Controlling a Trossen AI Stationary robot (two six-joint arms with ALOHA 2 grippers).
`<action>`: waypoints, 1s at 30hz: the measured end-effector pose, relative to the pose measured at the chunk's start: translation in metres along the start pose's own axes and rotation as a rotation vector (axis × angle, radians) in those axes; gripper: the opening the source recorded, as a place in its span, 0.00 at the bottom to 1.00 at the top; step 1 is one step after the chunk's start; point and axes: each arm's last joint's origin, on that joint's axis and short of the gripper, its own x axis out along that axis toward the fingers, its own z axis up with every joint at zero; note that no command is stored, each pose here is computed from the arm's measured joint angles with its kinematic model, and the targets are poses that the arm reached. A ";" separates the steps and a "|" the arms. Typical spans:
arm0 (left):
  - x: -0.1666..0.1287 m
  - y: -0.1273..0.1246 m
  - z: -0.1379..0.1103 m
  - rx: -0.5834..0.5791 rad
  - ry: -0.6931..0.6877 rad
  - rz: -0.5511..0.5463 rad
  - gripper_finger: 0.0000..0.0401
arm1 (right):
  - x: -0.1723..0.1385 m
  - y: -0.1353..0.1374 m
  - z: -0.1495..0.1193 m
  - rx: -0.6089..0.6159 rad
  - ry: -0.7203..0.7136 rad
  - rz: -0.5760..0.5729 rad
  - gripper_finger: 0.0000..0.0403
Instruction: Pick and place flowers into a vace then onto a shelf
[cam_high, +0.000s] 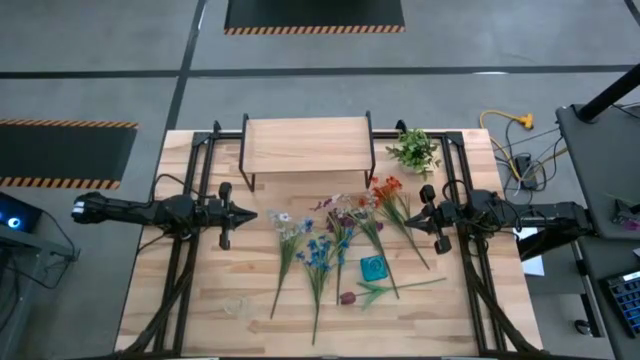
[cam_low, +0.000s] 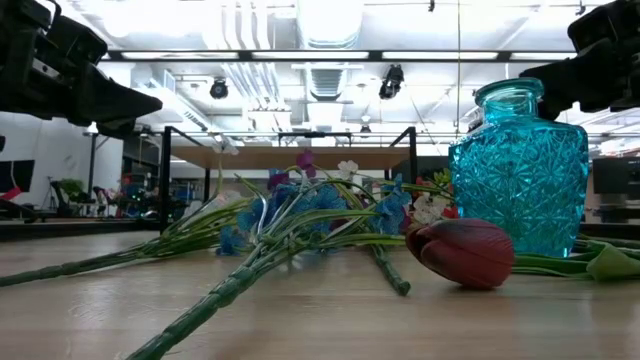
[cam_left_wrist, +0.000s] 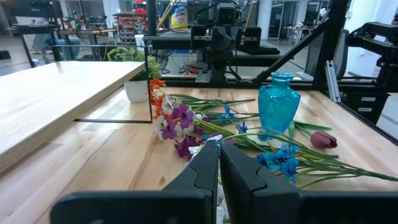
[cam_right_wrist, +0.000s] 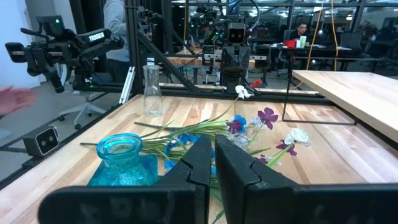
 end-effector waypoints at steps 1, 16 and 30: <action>0.000 0.000 0.000 0.000 0.000 0.000 0.00 | 0.000 0.000 0.000 0.000 0.000 0.000 0.03; 0.000 0.000 0.000 0.000 0.000 0.000 0.00 | 0.000 0.000 0.007 0.052 -0.076 0.004 0.03; 0.000 0.000 0.000 0.000 0.000 0.002 0.00 | 0.010 0.001 0.038 0.011 -0.040 0.039 0.23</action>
